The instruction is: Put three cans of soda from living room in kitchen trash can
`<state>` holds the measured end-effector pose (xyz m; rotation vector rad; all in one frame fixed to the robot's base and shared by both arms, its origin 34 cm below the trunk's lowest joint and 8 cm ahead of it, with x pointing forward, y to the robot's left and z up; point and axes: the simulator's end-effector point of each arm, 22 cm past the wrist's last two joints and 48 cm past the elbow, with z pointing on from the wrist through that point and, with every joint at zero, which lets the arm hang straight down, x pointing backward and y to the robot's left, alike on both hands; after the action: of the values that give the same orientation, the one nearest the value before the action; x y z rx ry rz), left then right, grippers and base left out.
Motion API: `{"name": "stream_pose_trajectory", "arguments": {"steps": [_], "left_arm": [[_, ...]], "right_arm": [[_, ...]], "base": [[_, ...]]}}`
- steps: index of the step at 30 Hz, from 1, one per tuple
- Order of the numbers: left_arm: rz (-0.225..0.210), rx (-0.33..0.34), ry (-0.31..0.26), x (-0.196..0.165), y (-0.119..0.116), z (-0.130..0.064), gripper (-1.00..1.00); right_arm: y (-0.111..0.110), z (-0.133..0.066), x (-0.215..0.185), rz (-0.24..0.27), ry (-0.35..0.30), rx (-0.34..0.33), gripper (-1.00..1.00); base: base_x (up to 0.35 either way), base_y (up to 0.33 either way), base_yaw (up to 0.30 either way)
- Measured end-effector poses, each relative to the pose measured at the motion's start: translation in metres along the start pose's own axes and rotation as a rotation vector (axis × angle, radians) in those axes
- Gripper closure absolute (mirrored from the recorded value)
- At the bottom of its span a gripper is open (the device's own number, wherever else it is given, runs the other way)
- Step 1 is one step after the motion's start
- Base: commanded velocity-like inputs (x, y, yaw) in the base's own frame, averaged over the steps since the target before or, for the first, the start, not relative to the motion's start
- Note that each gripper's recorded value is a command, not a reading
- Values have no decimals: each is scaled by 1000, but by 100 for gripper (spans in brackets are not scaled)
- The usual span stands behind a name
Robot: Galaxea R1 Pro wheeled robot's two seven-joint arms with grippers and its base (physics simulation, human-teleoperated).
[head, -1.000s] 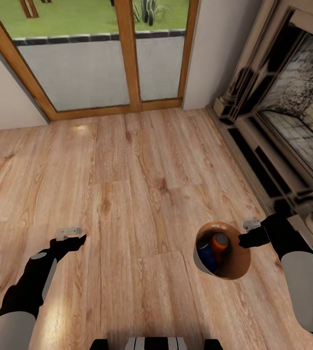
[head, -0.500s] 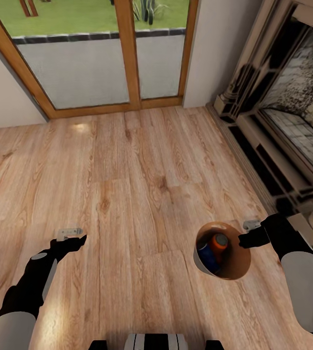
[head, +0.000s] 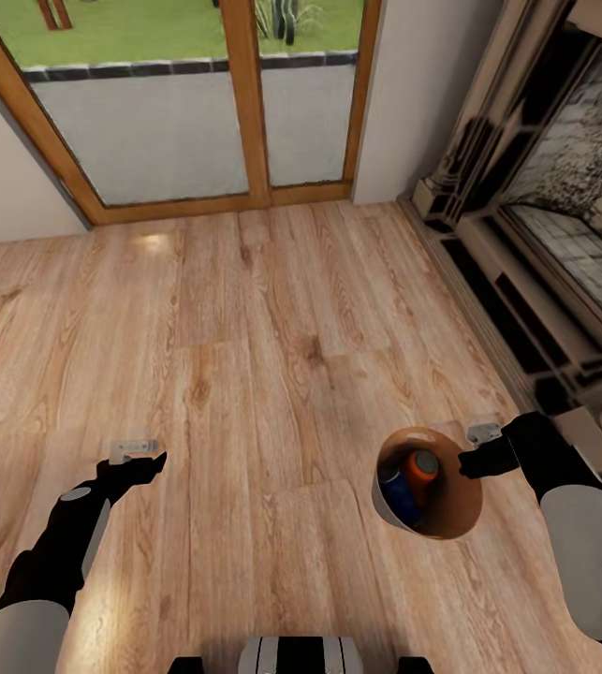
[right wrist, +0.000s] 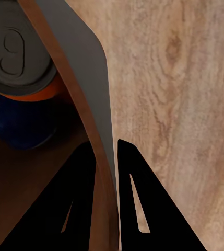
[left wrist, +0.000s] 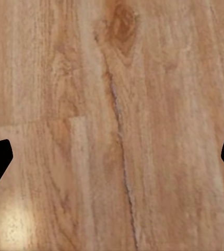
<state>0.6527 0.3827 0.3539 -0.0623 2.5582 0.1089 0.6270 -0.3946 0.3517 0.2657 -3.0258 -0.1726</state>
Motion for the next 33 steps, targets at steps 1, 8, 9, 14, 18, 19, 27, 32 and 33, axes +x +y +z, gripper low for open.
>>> {"name": "stream_pose_trajectory", "arguments": {"steps": [1, 8, 9, 14, 18, 19, 27, 32, 33], "left_arm": [[0, 0, 0, 2, 0, 2, -100], [-4, 2, -1, 6, -1, 6, -100], [-5, 2, -2, 7, -1, 8, -100], [-1, 3, 9, 20, -2, 17, -100], [-2, 4, 21, 32, -3, 24, -100], [-2, 5, 22, 34, -3, 25, -100], [-13, 9, 18, 40, -5, 32, -100], [-12, 8, 18, 46, -5, 38, -100], [-11, 8, 18, 48, -5, 39, -100]], "right_arm": [[0, 2, 0, 0, 0, -1, 100], [-1, 8, 1, 1, 1, 0, 100], [-1, 10, 1, 2, 0, -1, 100], [-2, 21, 2, 0, 1, 0, 100], [-2, 29, 3, 0, 1, 0, 100], [-3, 32, 3, -1, 1, 0, 100], [-4, 40, 4, 0, 1, 1, 100], [-6, 48, 5, -2, 1, 4, 100], [-6, 51, 6, -2, 2, 3, 100]], "base": [[0, 0, 0], [0, 0, 0], [0, 0, 0], [0, 0, 0], [0, 0, 0], [0, 0, 0], [0, 0, 0], [0, 0, 0], [0, 0, 0]]}}
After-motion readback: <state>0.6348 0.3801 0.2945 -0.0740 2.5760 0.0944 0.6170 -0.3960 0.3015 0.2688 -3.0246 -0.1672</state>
